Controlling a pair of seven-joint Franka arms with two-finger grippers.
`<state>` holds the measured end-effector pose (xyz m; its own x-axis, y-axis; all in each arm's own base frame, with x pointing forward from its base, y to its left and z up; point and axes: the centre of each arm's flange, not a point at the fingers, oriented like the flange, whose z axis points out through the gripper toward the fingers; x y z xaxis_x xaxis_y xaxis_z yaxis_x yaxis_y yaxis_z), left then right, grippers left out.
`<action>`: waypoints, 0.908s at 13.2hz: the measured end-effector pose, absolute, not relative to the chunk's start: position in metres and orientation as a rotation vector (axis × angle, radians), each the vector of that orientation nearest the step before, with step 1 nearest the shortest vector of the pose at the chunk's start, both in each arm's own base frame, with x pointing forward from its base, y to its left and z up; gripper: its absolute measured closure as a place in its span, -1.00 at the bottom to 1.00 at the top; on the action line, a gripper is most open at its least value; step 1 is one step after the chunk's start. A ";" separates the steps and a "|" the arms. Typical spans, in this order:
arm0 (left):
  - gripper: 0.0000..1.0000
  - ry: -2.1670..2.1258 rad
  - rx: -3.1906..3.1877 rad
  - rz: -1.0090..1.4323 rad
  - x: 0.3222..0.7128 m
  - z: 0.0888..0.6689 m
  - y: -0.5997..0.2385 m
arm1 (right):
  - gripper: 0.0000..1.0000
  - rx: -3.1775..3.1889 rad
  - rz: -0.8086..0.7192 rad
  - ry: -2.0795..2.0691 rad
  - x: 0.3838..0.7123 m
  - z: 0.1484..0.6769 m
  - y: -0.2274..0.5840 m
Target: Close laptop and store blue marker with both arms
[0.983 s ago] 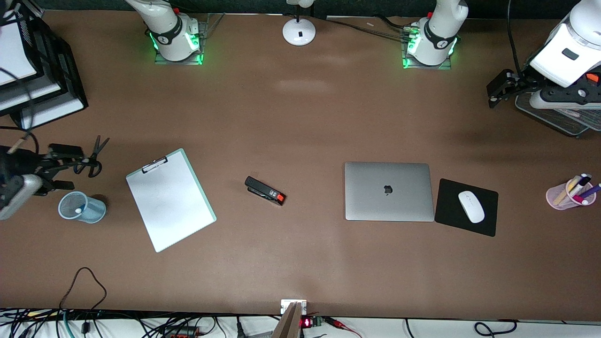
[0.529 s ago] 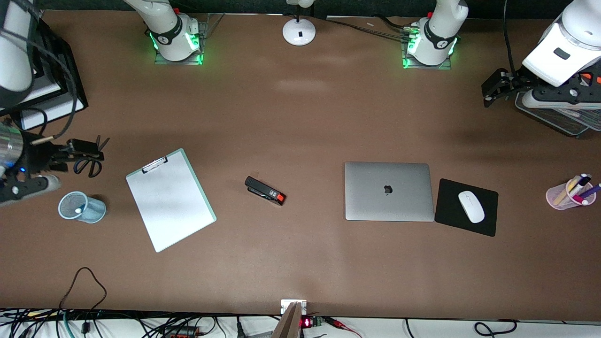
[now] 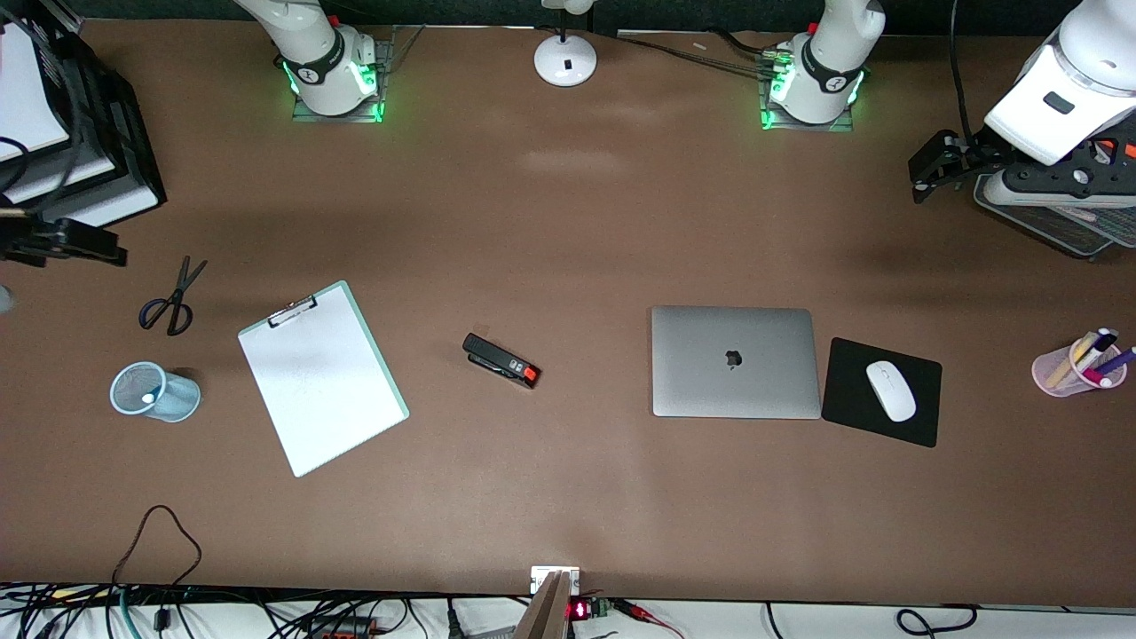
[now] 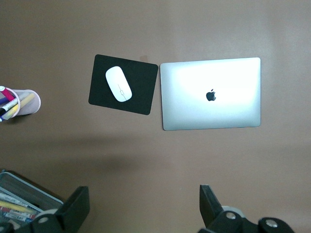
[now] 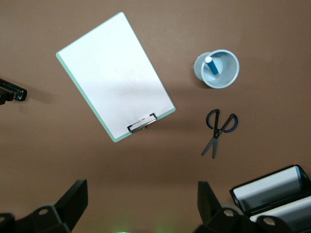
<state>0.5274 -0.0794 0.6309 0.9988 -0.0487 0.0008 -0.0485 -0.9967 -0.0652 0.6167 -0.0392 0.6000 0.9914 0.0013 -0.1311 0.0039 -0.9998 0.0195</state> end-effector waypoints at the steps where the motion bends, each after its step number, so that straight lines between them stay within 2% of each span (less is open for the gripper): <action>1: -1.00 0.075 -3.076 -0.002 0.528 0.630 -0.079 | -1.00 3.116 -0.203 -0.010 0.610 0.602 -0.044; 7: -1.00 0.075 -3.076 0.002 0.529 0.629 -0.079 | -1.00 3.118 -0.187 -0.100 0.584 0.615 -0.046; 12: -1.00 0.076 -3.076 0.008 0.529 0.627 -0.079 | -1.00 3.123 -0.093 -0.133 0.570 0.624 -0.046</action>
